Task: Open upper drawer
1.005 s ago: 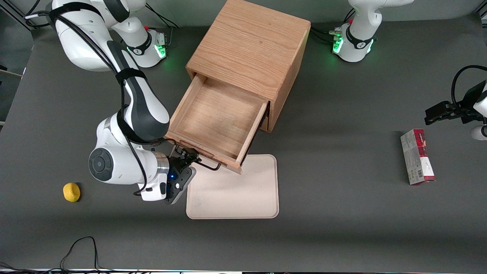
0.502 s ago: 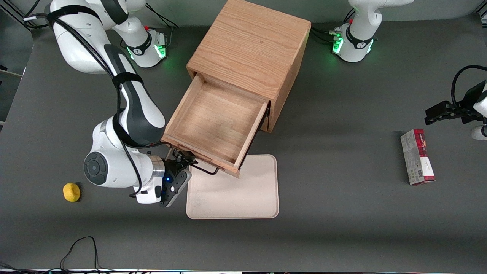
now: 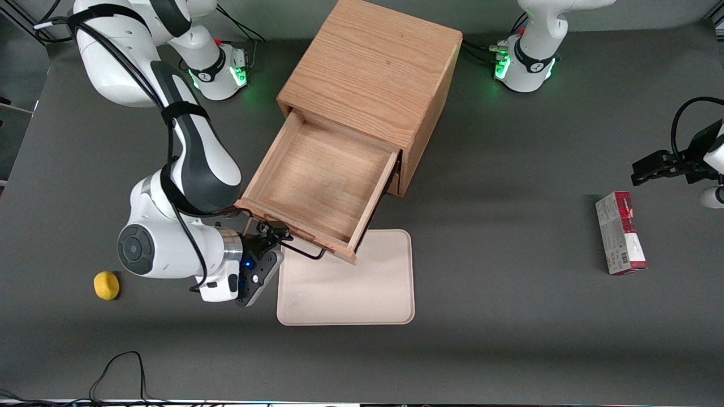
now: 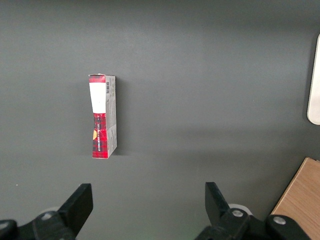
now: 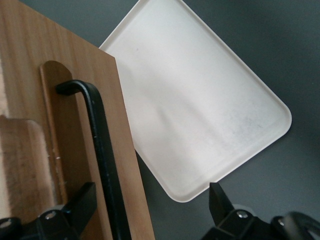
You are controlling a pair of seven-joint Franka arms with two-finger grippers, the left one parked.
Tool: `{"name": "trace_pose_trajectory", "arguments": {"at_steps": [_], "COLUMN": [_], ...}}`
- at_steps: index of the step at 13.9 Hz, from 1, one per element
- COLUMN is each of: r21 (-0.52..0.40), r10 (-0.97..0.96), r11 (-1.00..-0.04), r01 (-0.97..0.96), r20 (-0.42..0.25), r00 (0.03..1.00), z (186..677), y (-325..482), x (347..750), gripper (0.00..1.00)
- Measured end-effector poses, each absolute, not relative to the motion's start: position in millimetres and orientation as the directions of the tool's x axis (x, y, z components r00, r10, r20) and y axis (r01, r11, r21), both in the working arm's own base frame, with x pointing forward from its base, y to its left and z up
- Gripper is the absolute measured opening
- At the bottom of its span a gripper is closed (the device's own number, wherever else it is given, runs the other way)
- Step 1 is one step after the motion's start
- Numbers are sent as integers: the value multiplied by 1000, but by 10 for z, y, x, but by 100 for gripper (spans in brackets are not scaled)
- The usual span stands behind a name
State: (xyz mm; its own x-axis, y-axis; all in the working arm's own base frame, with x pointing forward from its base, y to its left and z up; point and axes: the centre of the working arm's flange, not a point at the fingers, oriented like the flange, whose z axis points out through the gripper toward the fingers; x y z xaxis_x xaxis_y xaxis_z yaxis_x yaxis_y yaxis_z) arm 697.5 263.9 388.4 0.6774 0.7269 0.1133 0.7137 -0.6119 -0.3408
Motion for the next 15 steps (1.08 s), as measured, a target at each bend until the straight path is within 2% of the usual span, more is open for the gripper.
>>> {"name": "trace_pose_trajectory", "arguments": {"at_steps": [11,15], "r21": [-367,-321], "r10": [721,700], "r11": [-619,-653], "r01": [695,686], "r20": [87,90], "r00": [688,708], "z": [4245,4682], "y": [2271,1913], "x": [7038,7032], "gripper": [100,100]}}
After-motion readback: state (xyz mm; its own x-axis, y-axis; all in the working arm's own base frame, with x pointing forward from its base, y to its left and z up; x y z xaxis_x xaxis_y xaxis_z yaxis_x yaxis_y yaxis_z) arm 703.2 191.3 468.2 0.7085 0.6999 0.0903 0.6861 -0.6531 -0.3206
